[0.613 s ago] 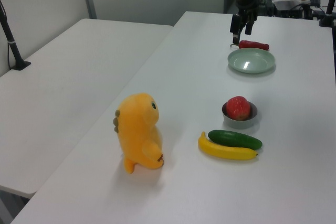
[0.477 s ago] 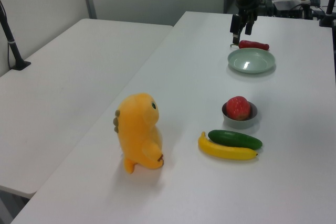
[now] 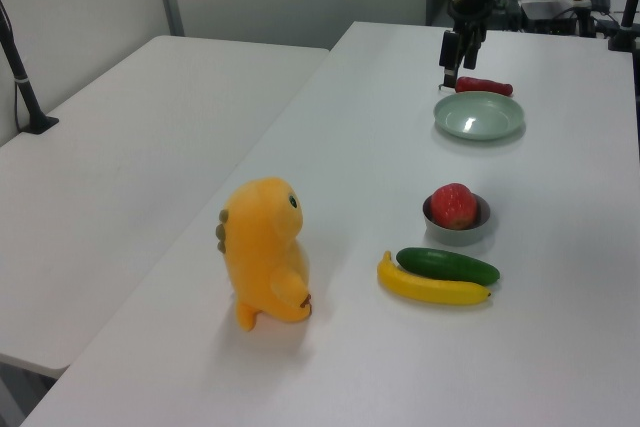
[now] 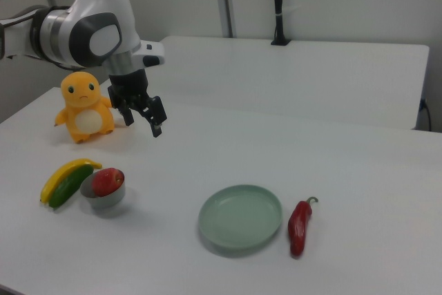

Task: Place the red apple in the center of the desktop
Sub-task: 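Move the open gripper over the red apple in the grey bowl, then lower the gripper around the apple and close on it, then lift the apple out of the bowl and carry it toward the plate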

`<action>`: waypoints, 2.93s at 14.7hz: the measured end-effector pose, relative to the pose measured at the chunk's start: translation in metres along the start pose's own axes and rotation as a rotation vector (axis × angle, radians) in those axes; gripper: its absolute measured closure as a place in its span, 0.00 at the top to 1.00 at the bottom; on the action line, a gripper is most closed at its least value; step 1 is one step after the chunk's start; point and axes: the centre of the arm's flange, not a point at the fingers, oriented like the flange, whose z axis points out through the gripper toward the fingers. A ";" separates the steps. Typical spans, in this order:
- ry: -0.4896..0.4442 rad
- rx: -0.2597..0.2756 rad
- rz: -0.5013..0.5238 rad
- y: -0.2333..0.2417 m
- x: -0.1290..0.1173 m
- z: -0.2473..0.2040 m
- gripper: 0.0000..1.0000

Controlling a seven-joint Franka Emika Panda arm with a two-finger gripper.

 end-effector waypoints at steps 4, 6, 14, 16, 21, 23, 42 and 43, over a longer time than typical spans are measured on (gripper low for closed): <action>-0.013 -0.001 -0.020 -0.014 -0.001 0.008 1.00; -0.032 -0.002 -0.035 -0.038 0.000 0.027 1.00; -0.130 -0.015 -0.164 -0.144 -0.032 0.092 1.00; -0.149 -0.052 -0.211 -0.158 -0.040 0.108 1.00; -0.202 -0.088 -0.432 -0.171 -0.044 0.145 1.00; -0.206 -0.087 -0.462 -0.170 -0.044 0.147 1.00; -0.220 -0.137 -0.515 -0.173 -0.045 0.163 0.66; -0.213 -0.137 -0.515 -0.173 -0.044 0.159 0.66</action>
